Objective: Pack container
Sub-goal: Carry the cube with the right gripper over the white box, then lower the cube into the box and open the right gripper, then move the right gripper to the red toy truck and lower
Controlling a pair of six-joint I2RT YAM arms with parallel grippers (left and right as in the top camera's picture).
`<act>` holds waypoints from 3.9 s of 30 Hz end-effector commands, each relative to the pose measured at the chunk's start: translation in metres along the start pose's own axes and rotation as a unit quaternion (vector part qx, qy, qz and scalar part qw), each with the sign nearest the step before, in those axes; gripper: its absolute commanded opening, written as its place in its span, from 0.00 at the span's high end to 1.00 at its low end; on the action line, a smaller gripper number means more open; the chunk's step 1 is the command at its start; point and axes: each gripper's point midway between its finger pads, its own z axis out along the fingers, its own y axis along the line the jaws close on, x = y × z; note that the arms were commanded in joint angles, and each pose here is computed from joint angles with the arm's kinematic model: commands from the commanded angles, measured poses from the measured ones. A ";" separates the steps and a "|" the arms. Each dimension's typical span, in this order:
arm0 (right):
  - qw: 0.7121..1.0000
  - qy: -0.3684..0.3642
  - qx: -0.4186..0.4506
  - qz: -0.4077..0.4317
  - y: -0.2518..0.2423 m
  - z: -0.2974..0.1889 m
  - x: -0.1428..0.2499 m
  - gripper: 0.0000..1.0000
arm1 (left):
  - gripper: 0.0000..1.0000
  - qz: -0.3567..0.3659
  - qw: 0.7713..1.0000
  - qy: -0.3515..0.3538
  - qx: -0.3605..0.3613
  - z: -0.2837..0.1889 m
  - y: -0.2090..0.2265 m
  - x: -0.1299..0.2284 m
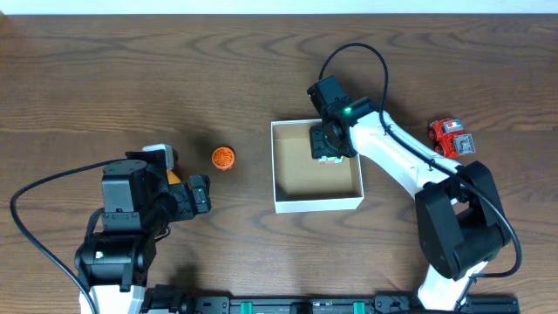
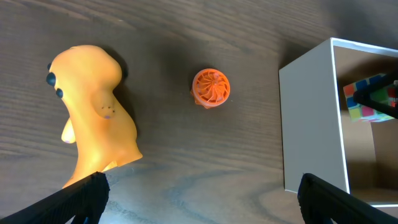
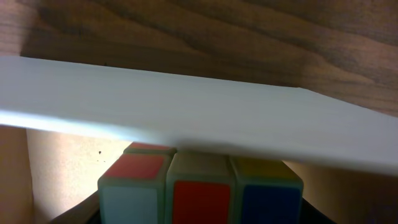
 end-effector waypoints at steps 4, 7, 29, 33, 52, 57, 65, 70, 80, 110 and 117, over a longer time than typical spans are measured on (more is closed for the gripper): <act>1.000 -0.017 -0.005 0.005 0.006 -0.008 -0.010 0.46 | 0.02 -0.001 1.000 -0.009 0.007 -0.006 -0.005 -0.007; 1.000 -0.019 -0.003 0.005 0.006 -0.008 -0.010 0.41 | 0.02 -0.001 1.000 -0.009 0.007 -0.006 -0.005 -0.007; 0.991 -0.115 -0.039 -0.050 0.030 -0.088 -0.025 0.74 | 0.02 -0.001 1.000 -0.009 0.007 -0.005 -0.005 -0.007; 0.991 -0.102 -0.041 -0.073 0.045 -0.082 -0.014 0.89 | 0.02 -0.001 1.000 -0.009 0.007 -0.005 -0.005 -0.007; 0.993 -0.074 0.034 -0.084 0.042 -0.012 -0.012 0.98 | 0.02 -0.001 1.000 -0.007 0.007 -0.005 -0.004 -0.006; 0.993 -0.089 0.064 -0.053 0.028 -0.013 -0.019 0.98 | 0.02 -0.001 1.000 -0.007 0.006 -0.005 -0.004 -0.006; 0.994 -0.075 0.075 -0.042 0.013 -0.012 -0.017 0.97 | 0.02 -0.001 1.000 -0.007 0.006 -0.005 -0.004 -0.006; 0.994 -0.071 0.073 -0.042 0.013 -0.012 -0.016 0.96 | 0.02 -0.001 1.000 -0.007 0.006 -0.005 -0.004 -0.006; 0.997 -0.021 0.011 -0.069 0.034 -0.008 0.005 0.93 | 0.02 -0.001 1.000 -0.007 0.006 -0.005 -0.004 -0.006; 0.993 -0.050 0.102 -0.020 0.001 -0.012 -0.003 0.85 | 0.02 -0.002 1.000 -0.004 0.006 -0.005 -0.004 -0.004; 0.993 -0.071 0.091 -0.016 0.006 -0.012 -0.013 0.80 | 0.02 -0.002 1.000 -0.003 0.005 -0.005 -0.004 -0.004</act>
